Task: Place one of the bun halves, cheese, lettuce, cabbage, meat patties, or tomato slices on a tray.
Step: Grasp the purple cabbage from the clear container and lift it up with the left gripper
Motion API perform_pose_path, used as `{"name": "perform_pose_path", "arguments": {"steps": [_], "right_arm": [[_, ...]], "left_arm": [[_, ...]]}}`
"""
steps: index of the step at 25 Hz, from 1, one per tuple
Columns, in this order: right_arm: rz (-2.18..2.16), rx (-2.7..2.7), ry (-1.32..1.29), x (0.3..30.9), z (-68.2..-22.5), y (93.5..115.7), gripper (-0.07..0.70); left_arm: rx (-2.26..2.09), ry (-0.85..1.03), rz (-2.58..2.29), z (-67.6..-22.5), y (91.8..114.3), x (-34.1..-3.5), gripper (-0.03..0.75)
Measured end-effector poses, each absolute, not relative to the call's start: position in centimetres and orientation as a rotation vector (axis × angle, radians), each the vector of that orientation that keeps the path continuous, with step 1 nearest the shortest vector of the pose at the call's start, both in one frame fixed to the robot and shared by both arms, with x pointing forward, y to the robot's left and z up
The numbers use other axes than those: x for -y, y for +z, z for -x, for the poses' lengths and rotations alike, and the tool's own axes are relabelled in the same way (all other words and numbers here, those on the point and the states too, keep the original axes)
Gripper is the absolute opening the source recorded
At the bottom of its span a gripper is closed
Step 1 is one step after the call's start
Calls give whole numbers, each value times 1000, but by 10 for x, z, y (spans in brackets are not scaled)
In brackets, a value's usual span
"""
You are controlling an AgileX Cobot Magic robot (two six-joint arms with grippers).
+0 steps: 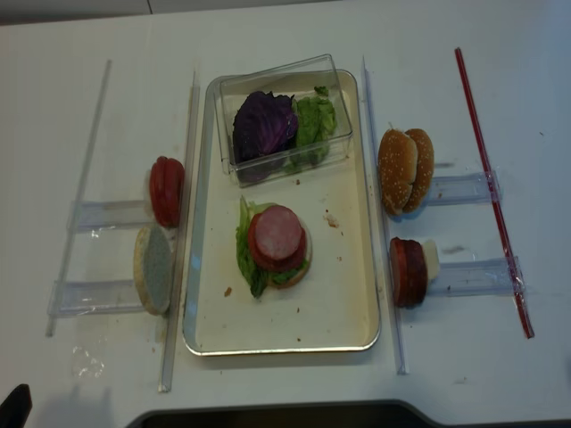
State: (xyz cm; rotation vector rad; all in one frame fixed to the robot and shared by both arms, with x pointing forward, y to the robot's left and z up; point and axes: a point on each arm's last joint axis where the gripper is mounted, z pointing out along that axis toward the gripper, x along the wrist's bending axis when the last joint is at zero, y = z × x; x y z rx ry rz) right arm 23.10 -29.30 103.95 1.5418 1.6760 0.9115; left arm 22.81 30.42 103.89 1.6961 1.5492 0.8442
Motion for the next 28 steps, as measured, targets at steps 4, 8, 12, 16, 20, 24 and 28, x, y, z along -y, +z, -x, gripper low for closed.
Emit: {"name": "perform_pose_path", "arguments": {"steps": [4,8,12,16,20,24,28], "right_arm": [[-1542,-1676,911,293,-231,1039,358],[-1542,-1676,911,293,-231,1039,358],[-1542,-1676,911,293,-231,1039,358],[-1542,-1676,911,293,-231,1039,358],[-1542,-1676,911,293,-231,1039,358],[-1542,-1676,911,293,-231,1039,358],[-1542,-1676,911,293,-231,1039,358]], "left_arm": [[-1549,844,-1696,-228,1039,-304,282],[-1549,844,-1696,-228,1039,-304,282],[-1549,844,-1696,-228,1039,-304,282],[-1568,826,-1715,-225,1042,-304,282],[-1644,756,-1755,-234,1064,-304,282],[-1729,686,-1756,-258,1096,-302,295],[-1785,606,-1772,-291,1126,-297,351]]}}
